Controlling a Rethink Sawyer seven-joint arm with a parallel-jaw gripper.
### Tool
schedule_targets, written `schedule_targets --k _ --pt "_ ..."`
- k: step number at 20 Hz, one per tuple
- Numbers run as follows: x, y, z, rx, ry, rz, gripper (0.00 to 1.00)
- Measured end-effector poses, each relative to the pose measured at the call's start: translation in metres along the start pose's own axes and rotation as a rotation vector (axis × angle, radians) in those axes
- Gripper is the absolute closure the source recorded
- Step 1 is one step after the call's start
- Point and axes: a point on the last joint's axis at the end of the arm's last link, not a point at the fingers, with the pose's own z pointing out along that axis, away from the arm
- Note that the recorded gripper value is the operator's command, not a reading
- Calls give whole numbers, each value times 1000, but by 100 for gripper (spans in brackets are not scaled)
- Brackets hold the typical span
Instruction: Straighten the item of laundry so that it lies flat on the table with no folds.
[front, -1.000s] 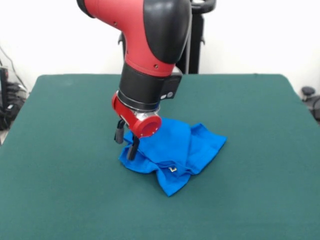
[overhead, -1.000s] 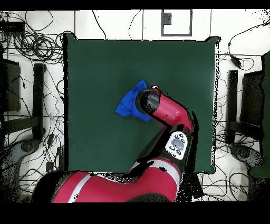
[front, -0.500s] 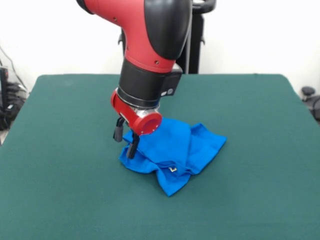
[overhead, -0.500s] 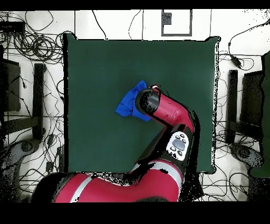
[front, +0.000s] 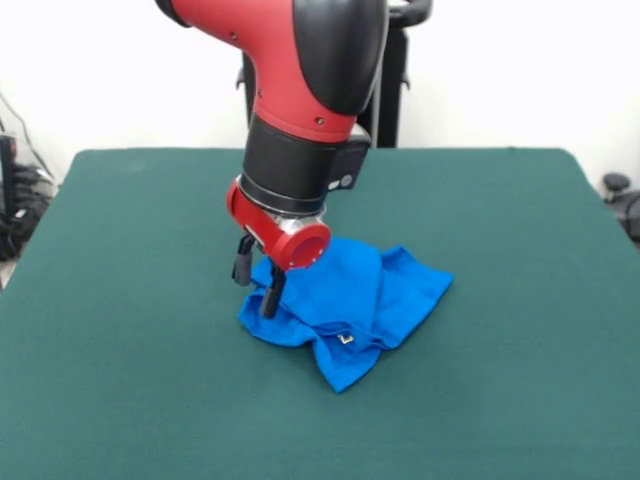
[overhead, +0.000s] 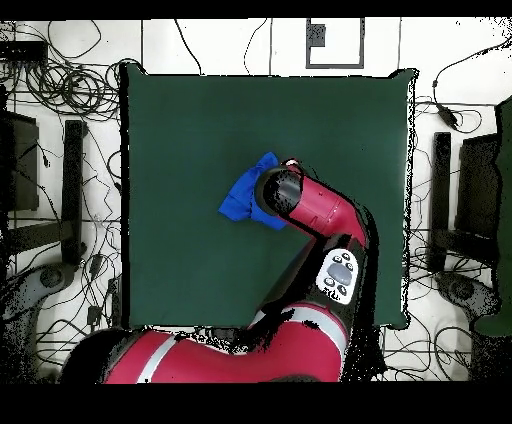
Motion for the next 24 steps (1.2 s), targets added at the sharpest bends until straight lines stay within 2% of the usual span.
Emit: schedule_targets --k 10,17,24 --pt "5 1 11 -14 37 10 0" --pt "-4 -17 27 -1 44 -2 0" --pt "-6 -23 32 2 49 -12 0"
